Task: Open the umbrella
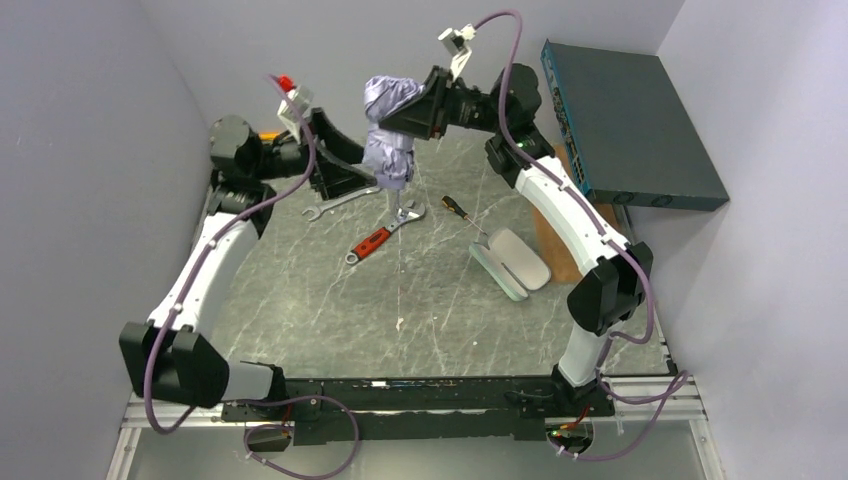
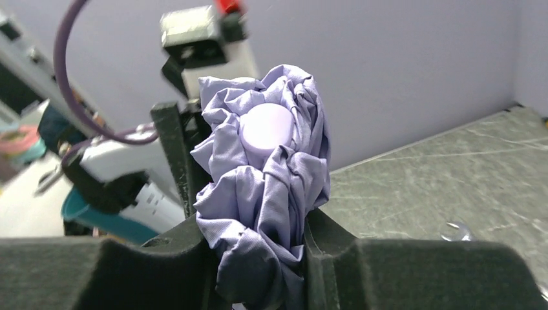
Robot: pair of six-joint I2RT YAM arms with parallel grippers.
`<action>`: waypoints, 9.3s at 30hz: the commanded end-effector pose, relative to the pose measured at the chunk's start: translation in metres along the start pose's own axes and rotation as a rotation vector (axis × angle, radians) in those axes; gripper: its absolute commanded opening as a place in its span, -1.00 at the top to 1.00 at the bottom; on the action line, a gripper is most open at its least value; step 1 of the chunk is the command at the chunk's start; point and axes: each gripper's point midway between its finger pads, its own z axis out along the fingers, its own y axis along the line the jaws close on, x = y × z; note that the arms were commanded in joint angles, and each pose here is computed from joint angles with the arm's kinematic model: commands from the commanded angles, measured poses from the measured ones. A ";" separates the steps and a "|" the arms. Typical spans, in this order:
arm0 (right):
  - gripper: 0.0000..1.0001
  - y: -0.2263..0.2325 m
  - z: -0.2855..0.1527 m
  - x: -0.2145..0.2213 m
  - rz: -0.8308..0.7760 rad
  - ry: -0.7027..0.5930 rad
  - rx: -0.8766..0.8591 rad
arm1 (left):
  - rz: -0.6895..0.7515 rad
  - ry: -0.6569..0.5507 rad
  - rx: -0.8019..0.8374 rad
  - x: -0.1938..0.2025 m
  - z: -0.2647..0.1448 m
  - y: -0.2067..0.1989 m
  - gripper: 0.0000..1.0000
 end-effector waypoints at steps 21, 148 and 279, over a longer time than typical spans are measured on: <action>1.00 0.006 -0.029 -0.078 0.026 -0.309 0.049 | -0.072 -0.093 -0.100 0.003 -0.001 -0.006 0.07; 1.00 0.028 -0.070 -0.137 -0.343 -0.307 -0.004 | 0.095 0.417 -0.056 0.181 -0.009 0.015 -0.40; 0.95 -0.006 -0.034 -0.029 -0.419 -0.082 0.415 | 0.316 -0.133 -0.378 -0.060 0.014 0.005 1.00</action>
